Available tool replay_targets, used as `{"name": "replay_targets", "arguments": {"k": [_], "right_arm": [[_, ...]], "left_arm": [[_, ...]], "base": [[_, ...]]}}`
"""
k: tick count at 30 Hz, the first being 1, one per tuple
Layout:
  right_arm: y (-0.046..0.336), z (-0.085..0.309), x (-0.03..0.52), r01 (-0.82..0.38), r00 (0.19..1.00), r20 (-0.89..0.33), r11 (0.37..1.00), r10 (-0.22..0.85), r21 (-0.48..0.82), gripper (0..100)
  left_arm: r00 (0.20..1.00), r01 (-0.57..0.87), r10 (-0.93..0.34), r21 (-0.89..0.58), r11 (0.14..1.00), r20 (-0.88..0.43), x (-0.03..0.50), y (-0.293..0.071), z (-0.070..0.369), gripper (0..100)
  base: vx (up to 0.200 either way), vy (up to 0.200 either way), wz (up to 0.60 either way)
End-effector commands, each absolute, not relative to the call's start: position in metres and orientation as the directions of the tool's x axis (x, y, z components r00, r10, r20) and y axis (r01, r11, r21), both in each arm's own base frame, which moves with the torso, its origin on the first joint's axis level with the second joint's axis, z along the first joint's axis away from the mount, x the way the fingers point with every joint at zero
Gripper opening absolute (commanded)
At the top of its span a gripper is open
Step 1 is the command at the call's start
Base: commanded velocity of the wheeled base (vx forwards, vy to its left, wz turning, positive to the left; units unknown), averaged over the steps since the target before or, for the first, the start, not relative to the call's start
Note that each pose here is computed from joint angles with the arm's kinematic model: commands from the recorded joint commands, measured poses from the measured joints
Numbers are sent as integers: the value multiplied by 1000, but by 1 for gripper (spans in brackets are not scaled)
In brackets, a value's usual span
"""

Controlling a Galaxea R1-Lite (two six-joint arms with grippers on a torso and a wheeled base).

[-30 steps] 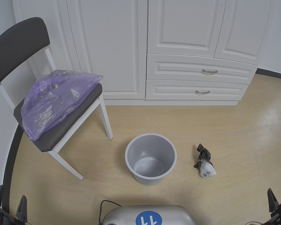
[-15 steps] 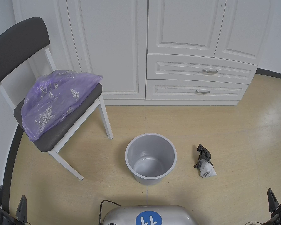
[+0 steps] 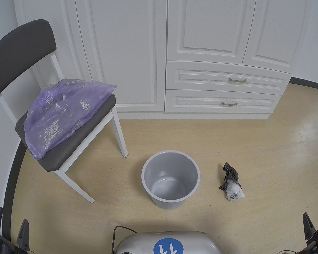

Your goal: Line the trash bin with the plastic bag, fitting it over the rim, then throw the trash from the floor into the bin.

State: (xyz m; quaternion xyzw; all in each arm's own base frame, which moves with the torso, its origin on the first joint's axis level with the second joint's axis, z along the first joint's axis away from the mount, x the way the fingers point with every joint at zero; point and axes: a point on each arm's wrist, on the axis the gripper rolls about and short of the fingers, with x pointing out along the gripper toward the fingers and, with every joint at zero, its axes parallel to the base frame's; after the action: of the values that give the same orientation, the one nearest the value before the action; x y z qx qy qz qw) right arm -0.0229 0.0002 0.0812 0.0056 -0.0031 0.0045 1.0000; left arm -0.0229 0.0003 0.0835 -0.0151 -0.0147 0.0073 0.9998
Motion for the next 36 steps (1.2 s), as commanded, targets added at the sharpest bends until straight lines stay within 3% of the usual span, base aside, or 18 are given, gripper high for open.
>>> {"name": "replay_targets", "arguments": {"k": [1, 4, 5, 7, 8, 13, 16, 24, 33, 36], "right_arm": [[1, 90, -26, -22, 996, 89, 1000, 23, -13, 100], [1, 118, -32, -94, 979, 186, 995, 87, 28, 100], [4, 126, -28, -198, 975, 120, 977, 187, 82, 100], [4, 126, -28, -198, 975, 120, 977, 187, 82, 100], [6, 154, -11, -260, 966, 18, 961, 259, 92, 100], [2, 217, 43, -121, 988, -97, 992, 124, 43, 100], [-1, 232, 79, -34, 986, -160, 999, 37, 20, 100], [3, 230, 142, -33, 987, -157, 998, 41, 55, 100], [10, 224, 149, -70, 981, -177, 996, 79, 56, 100], [13, 220, 151, -89, 976, -197, 995, 98, 55, 100]], "left_arm": [[984, 5, 3, -46, 999, 175, -29, 0, 104, 100], [976, 40, -29, -44, 998, 218, -34, 0, 121, 100], [988, 45, -38, -40, 998, 153, -31, 0, 127, 100], [988, 45, -38, -40, 998, 153, -31, 0, 127, 100], [999, 28, -26, -43, 999, 44, -19, 0, 155, 100], [988, -63, 67, 35, 997, -139, 42, 2, 214, 100], [958, -50, 93, 159, 986, -272, 79, 3, 212, 100], [887, 0, 161, 349, 937, -432, 162, 18, 192, 100], [861, 39, 164, 384, 922, -482, 204, 21, 185, 100], [827, 24, 237, 453, 891, -510, 216, 24, 176, 100]], "base": [[0, 0, 0], [0, 0, 0], [0, 0, 0], [0, 0, 0], [0, 0, 0], [0, 0, 0], [0, 0, 0], [0, 0, 0], [0, 0, 0], [0, 0, 0]]}}
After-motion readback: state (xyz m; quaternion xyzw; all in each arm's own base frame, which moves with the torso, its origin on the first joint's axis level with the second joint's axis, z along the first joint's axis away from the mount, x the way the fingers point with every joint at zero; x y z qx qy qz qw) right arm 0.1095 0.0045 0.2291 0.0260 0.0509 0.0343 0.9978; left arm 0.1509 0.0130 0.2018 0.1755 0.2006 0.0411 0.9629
